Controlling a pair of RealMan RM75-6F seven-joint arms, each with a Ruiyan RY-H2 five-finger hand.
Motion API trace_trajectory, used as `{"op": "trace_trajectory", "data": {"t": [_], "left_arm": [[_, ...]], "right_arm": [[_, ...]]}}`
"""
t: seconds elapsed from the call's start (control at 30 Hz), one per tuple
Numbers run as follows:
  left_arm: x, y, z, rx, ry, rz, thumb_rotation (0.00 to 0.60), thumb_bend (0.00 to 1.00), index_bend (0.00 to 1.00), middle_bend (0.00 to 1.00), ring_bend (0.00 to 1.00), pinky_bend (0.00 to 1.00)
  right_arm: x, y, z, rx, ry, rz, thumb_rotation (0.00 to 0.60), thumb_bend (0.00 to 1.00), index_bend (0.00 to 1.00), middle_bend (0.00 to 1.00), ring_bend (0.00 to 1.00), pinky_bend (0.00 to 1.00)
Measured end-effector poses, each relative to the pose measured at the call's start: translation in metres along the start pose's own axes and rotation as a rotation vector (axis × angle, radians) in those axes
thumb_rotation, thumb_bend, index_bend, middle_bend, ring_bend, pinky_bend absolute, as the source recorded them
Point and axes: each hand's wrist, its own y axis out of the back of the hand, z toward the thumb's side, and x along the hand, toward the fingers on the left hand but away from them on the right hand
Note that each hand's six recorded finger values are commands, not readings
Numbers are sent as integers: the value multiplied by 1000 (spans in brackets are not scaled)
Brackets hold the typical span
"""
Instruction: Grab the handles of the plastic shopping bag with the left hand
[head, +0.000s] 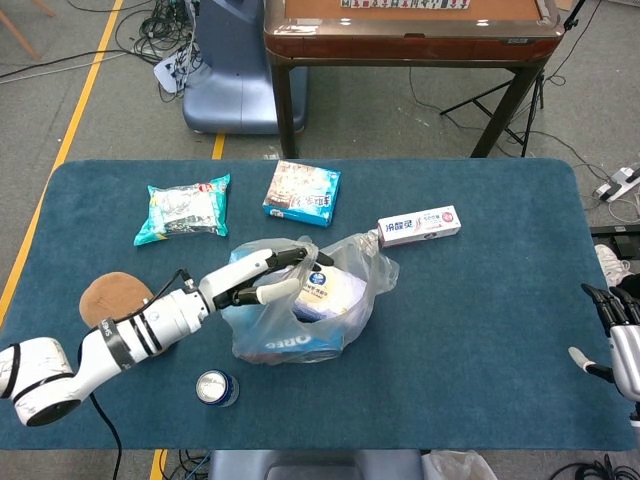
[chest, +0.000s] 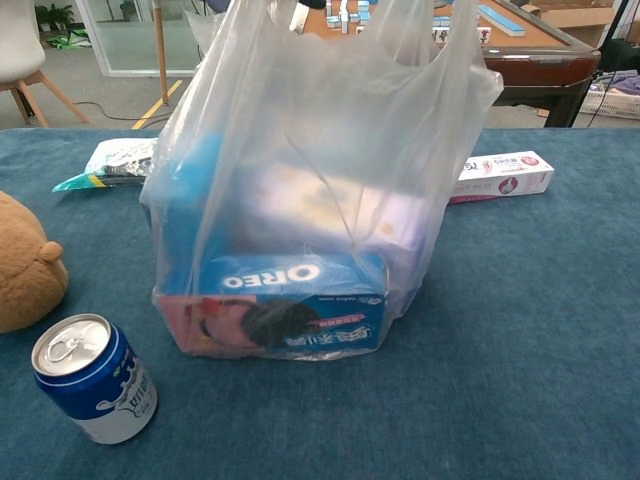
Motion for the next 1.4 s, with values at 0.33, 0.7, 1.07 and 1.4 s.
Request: {"op": "trace_trajectory", "data": {"t": [0.33, 0.7, 1.07, 1.4], "left_arm": [[21, -4, -16, -6, 48, -13, 153, 204, 181, 137, 150, 53], [45, -26, -15, -67, 81, -79, 154, 202, 171, 137, 107, 56], [59, -36, -7, -139, 69, -106, 114, 199, 139, 111, 57, 30], [71, -31, -2, -186, 42, -90, 92, 197, 103, 73, 17, 0]], "right_arm": [[3, 0, -6, -6, -15, -2, 600, 130, 132, 212, 115, 211], [3, -2, -8, -11, -17, 2, 600, 130, 133, 212, 115, 211], [6, -2, -11, -10, -28, 1, 600, 130, 132, 212, 115, 211], [4, -2, -11, -8, -30, 6, 600, 129, 133, 212, 115, 211]]}}
